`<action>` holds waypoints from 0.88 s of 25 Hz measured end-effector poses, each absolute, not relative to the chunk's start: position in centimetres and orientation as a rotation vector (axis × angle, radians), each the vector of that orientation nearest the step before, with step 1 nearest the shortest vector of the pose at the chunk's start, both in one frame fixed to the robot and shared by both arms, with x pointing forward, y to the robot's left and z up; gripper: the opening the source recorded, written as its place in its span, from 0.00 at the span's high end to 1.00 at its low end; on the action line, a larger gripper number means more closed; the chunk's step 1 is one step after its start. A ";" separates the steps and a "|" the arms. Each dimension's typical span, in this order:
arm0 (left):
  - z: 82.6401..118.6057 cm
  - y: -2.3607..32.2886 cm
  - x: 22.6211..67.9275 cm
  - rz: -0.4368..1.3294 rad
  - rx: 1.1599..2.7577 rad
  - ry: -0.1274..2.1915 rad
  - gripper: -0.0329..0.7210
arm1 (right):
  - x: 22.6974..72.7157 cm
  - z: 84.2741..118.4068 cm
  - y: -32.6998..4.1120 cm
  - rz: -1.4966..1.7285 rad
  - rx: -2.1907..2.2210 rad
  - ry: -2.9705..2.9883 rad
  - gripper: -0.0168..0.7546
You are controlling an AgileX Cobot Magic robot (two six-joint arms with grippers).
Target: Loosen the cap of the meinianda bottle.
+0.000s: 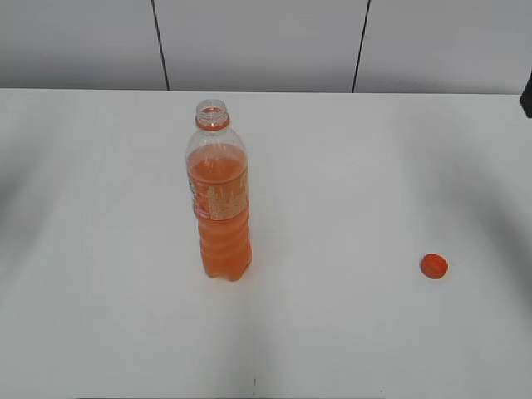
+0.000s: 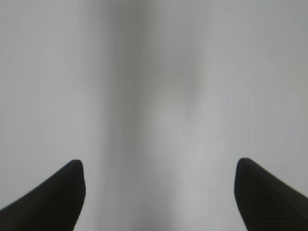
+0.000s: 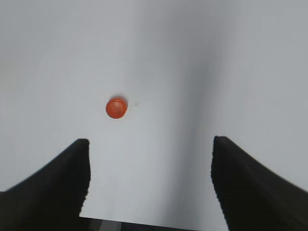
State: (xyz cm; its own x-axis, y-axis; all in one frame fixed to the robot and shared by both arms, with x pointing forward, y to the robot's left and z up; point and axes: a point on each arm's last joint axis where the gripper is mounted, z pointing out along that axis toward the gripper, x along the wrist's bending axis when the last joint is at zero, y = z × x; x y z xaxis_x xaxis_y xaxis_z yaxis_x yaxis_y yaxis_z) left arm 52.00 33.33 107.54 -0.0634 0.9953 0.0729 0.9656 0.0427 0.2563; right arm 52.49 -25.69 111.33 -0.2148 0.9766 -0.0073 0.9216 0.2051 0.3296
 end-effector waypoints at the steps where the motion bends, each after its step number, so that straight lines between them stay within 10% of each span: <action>1: 107.9 33.2 51.4 0.362 2.054 2.164 0.19 | 51.9 112.1 -25.8 0.403 1.804 2.247 0.22; 11: 109.9 32.0 42.7 0.481 1.951 2.040 0.20 | 44.8 115.6 -26.3 0.660 1.716 2.123 0.22; 22: 109.3 31.1 33.4 0.674 1.824 1.909 0.21 | 38.4 108.5 -27.2 0.644 1.737 2.123 0.22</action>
State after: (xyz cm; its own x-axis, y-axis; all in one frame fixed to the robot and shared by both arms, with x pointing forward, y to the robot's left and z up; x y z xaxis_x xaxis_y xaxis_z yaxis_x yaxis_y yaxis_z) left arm 33.44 31.08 109.30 -0.0565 0.9978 0.0334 0.7977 0.0250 0.6026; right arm 38.41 -27.22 108.51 -0.2075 0.9776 0.0347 0.8320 0.1577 0.5319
